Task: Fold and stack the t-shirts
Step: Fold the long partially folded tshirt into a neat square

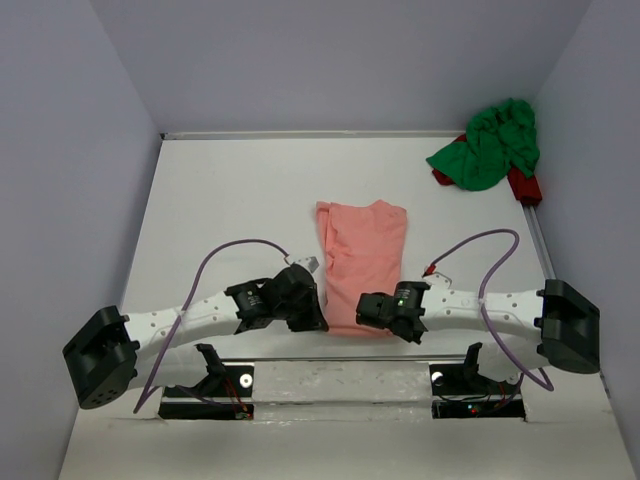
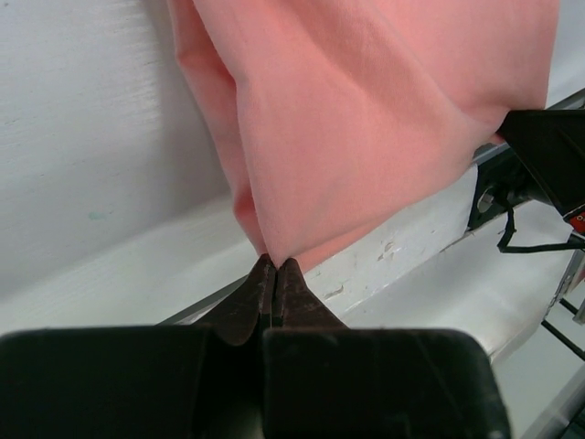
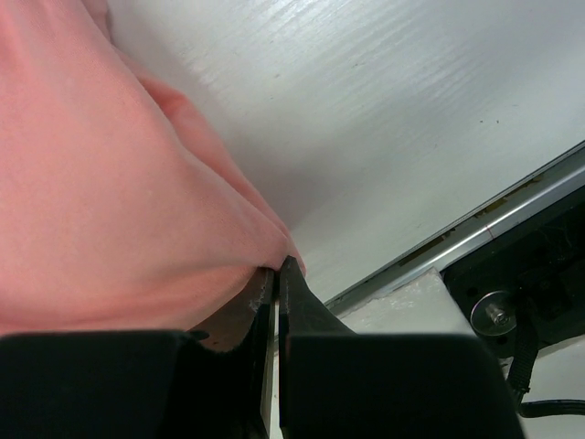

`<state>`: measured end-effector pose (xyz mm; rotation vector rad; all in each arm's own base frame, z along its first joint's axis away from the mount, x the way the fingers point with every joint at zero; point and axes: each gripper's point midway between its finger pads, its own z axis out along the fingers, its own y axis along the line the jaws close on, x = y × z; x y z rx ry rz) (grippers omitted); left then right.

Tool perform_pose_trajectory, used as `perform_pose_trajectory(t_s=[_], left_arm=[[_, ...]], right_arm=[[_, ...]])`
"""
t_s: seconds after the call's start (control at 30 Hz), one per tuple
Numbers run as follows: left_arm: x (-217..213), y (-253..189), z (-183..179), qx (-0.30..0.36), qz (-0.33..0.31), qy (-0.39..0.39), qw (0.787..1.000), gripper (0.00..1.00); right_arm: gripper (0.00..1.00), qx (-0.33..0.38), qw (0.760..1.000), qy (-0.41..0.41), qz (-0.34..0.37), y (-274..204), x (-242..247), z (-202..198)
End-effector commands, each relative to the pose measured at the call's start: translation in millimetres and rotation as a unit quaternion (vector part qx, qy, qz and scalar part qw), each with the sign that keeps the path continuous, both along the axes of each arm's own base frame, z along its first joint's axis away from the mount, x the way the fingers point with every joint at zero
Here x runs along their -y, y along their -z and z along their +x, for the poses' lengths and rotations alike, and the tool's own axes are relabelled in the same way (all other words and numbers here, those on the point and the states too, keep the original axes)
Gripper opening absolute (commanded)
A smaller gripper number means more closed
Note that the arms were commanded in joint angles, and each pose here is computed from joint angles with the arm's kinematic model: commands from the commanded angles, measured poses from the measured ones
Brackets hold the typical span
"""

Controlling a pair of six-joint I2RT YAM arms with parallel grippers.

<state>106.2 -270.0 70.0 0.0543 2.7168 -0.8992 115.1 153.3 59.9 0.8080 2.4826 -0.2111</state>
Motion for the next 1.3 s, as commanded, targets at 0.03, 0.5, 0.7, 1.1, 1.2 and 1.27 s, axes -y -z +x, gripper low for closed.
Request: perform_pose_trajectory(t_s=[0.03,0.5,0.7,1.1,1.2,1.27], left_arm=[[-14.6,16.7,-7.9,-0.01,0.036,0.01,0.999,0.0],[2.1,-62.0,31.8,0.081,0.041,0.005,0.996,0.0],[26.4,-103.7,74.8,0.132,0.044,0.008,0.99,0.0],[26.8,-114.3,211.8,0.153,0.09,-0.009,0.984,0.0],[24.9,-112.6,243.4,0.152,0.09,-0.017,0.984,0.0],[24.4,-110.6,257.4,0.152,0.095,-0.022,0.984,0.0]], right_arm=[[0.0,0.007,0.995,0.001,-0.101,-13.2,46.0,-3.6],[0.0,0.096,0.981,-0.107,-0.128,-76.5,17.4,41.1],[0.0,0.111,0.968,-0.153,-0.168,-104.0,17.1,89.4],[0.0,0.141,0.944,-0.253,-0.158,-151.5,15.3,216.2],[0.0,0.123,0.94,-0.284,-0.145,-140.3,14.8,245.7],[0.0,0.109,0.933,-0.315,-0.138,-133.9,7.1,265.0]])
